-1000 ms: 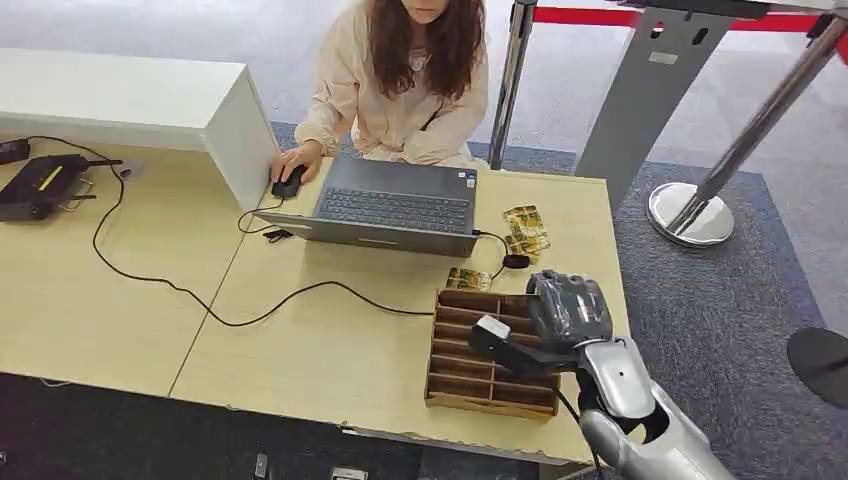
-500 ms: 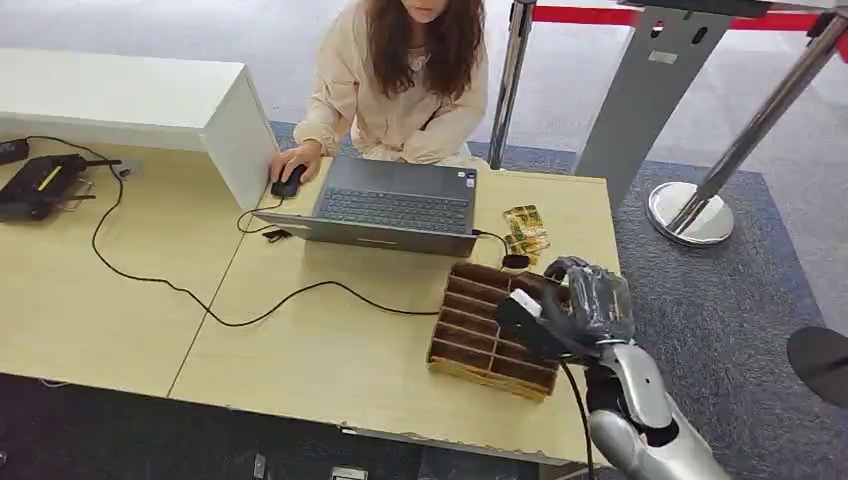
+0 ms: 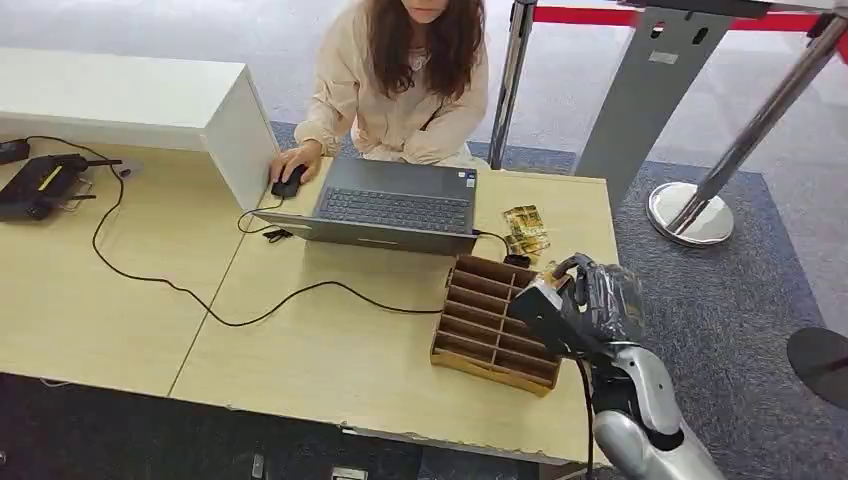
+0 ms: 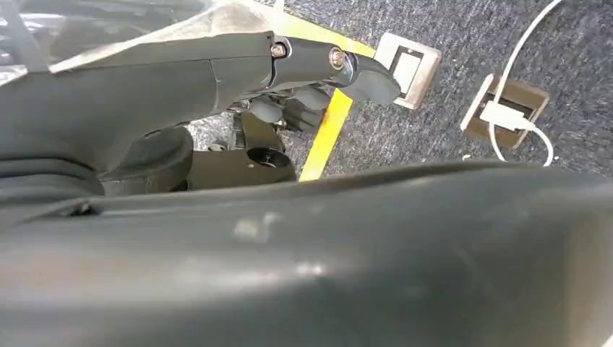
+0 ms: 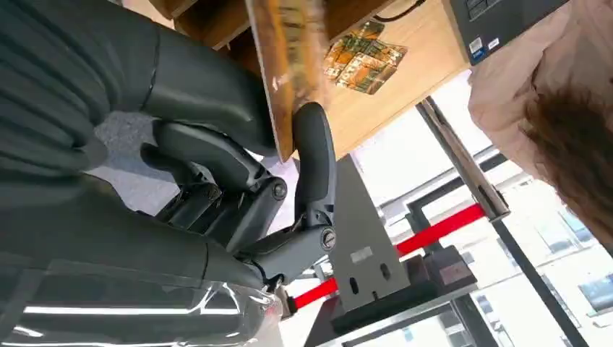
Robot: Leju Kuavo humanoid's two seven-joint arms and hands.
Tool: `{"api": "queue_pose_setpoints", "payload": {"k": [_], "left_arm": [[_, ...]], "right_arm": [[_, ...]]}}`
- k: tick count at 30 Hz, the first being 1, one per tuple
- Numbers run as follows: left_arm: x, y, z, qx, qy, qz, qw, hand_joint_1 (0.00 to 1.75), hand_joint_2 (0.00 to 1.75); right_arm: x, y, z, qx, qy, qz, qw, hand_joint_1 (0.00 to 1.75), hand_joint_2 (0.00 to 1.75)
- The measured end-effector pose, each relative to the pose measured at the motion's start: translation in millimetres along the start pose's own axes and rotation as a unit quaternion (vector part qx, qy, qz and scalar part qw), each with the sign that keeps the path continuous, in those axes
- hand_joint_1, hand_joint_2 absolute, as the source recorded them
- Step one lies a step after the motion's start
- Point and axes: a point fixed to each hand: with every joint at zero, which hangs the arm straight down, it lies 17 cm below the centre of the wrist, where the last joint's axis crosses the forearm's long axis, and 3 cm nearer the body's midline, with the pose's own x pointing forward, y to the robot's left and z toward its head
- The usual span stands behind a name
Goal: Pass the card to the sensor for recognition and then transmit it.
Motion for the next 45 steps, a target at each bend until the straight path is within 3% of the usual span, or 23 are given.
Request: {"api": "queue_pose_setpoints", "payload": {"k": [6, 16, 32, 38, 45], "left_arm": [[0.4, 0.3, 0.0, 0.001, -0.001, 0.001, 1.0, 0.0, 0.0], [1.7, 1.1, -0.2, 0.002, -0.004, 0.005, 1.0, 0.0, 0.0], [4.9, -5.1, 0.7, -0.015, -0.012, 0.003, 1.0, 0.0, 0.0], [6.7, -9.2, 1.5, -0.025, -0.017, 0.006, 1.0, 0.0, 0.0], [9.1, -13.2, 2.1, -0.034, -0.021, 0.011, 0.999, 0.0, 0.0]], "right_arm": [[4.8, -16.5, -4.7, -0.024, 0.0, -0.011, 1.0, 1.75, 1.75], [29.5, -85.3, -19.3, -0.094, -0.016, -0.038, 0.995, 1.75, 1.75], [56.1, -200.5, -59.3, -0.185, -0.028, -0.014, 0.982, 1.75, 1.75], [61.9, -210.3, -73.9, -0.195, -0.032, -0.006, 0.98, 1.75, 1.75], [74.9, -193.8, -89.2, -0.183, -0.039, -0.017, 0.982, 1.75, 1.75]]}}
